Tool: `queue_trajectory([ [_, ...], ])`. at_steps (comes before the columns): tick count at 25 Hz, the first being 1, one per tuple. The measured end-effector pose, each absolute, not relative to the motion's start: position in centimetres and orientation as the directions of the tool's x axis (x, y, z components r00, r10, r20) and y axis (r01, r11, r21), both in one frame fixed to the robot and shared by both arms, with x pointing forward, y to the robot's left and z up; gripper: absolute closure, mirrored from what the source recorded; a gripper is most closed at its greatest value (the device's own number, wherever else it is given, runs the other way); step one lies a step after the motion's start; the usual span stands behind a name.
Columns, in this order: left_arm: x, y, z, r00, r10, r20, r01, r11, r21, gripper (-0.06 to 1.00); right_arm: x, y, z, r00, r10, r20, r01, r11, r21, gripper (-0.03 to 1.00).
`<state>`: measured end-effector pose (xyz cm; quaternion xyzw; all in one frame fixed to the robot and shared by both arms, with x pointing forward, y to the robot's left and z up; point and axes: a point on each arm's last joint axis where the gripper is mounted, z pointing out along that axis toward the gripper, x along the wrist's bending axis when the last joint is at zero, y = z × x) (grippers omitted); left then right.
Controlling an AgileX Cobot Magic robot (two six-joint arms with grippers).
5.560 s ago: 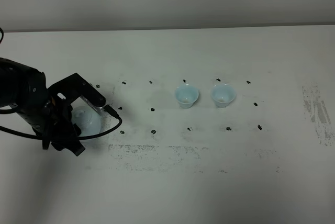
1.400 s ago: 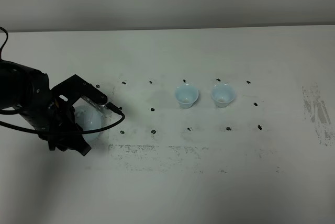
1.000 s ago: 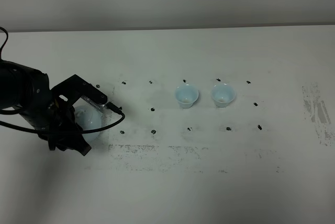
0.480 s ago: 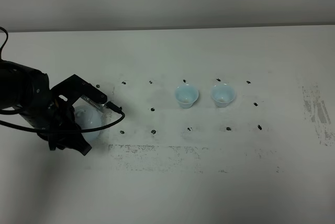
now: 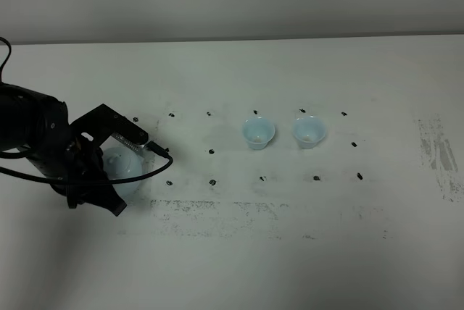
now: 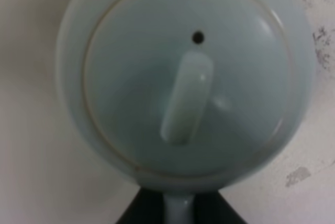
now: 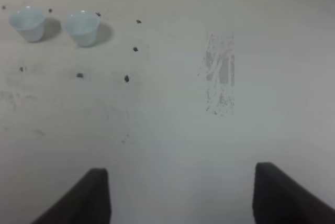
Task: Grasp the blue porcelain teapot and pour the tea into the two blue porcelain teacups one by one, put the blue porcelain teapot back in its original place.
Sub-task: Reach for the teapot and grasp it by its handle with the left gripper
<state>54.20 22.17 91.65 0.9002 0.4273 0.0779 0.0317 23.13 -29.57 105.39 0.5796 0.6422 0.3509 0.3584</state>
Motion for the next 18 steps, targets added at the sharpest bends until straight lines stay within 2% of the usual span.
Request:
queue_trajectory([
  [18, 54.24, 22.08, 91.66, 0.579, 0.809, 0.102, 0.797, -0.588, 0.139, 0.9, 23.13, -29.57, 105.39, -0.071, 0.996, -0.053, 0.493, 0.082, 0.866, 0.41],
])
